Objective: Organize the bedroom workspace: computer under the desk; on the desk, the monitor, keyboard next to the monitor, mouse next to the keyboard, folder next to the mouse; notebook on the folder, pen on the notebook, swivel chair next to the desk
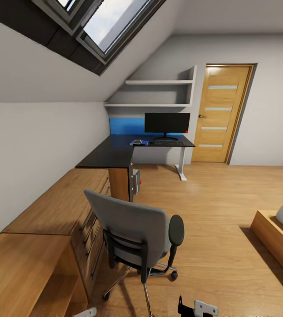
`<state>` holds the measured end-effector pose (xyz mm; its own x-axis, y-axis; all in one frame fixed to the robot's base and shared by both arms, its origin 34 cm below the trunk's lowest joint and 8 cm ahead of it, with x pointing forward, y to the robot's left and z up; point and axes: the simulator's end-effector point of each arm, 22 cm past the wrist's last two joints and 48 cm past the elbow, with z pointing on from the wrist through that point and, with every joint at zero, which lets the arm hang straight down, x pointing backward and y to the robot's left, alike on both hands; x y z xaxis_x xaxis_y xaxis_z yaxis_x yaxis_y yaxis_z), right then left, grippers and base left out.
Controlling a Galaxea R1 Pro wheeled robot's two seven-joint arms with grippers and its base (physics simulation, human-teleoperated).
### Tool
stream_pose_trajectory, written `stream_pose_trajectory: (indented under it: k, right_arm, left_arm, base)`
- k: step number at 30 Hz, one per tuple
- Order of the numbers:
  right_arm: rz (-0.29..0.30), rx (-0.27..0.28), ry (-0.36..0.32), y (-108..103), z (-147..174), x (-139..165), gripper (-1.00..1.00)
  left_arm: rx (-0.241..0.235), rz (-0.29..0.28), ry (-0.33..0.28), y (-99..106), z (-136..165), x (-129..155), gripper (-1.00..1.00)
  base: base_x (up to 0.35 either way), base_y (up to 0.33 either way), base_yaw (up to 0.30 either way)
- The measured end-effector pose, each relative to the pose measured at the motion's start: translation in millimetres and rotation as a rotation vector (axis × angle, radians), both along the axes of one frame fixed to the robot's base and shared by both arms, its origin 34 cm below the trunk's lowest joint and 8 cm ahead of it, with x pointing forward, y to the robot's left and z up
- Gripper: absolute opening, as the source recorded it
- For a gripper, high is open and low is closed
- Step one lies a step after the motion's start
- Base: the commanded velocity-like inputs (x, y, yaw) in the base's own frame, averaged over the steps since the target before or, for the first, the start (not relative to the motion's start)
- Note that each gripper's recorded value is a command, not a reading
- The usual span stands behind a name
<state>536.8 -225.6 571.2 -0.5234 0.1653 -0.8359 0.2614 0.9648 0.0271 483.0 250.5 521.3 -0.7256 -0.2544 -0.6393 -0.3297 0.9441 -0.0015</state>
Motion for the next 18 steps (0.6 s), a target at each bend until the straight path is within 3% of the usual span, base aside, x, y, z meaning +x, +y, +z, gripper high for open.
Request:
stream_pose_trajectory:
  k: [18]
  right_arm:
    - [0.000,0.000,0.027,0.0,-42.7,-8.9,1.00]
  left_arm:
    - [0.000,0.000,0.028,-0.1,-41.3,-10.5,1.00]
  base:
    - [0.000,0.000,0.000]
